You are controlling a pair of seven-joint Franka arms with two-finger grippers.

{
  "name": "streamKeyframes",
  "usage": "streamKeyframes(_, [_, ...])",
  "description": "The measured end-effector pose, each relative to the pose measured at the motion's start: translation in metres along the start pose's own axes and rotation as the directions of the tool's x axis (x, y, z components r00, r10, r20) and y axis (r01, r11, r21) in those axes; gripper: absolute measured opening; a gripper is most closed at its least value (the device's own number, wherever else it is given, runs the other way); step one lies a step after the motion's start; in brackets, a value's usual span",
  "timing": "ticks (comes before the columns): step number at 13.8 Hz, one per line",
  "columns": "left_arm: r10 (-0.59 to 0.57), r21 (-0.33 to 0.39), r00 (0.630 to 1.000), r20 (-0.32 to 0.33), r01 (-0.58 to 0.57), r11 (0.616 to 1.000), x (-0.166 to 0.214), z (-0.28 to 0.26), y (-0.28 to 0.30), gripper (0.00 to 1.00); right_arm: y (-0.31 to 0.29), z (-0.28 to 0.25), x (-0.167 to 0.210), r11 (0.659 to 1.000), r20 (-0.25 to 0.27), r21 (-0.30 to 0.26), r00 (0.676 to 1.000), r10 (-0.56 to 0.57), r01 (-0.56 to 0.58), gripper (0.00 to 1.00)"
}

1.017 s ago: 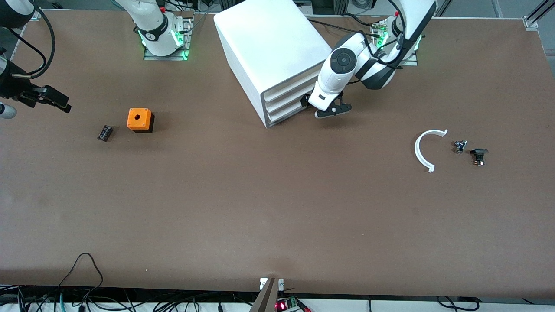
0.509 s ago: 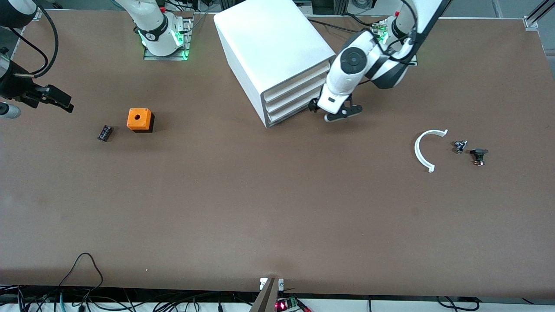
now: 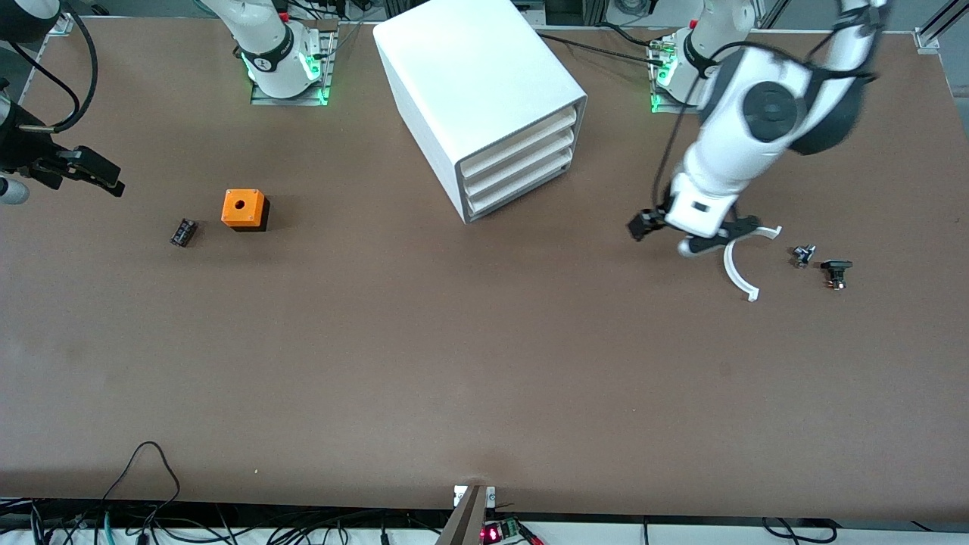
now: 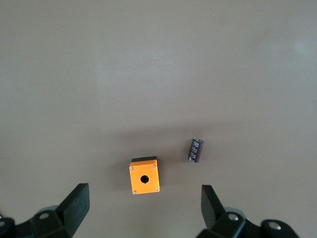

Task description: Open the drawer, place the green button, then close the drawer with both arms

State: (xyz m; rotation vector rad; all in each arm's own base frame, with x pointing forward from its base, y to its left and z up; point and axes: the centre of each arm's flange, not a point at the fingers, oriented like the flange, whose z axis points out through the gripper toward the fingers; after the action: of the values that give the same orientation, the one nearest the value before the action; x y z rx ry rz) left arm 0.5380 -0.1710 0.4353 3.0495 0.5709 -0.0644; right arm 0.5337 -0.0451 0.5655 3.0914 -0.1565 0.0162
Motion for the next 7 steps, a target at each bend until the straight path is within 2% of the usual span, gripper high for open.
streamKeyframes(2, [0.045,0.013,0.999,0.006,-0.045,0.999,0.025,-0.068,-0.028,1.0,0.0,0.0,0.0,1.0,0.0,0.0,1.0,-0.001,0.001,1.0])
streamKeyframes(4, [0.096,0.019,0.995,-0.001,-0.096,0.995,0.03,-0.131,-0.054,1.0,-0.001,0.0,0.0,1.0,0.0,0.0,1.0,-0.002,0.002,1.0])
streamKeyframes(7, [0.122,0.02,0.992,-0.031,-0.122,0.992,0.032,-0.184,-0.101,1.0,-0.001,0.0,0.0,1.0,0.0,0.0,1.0,-0.002,0.002,1.0])
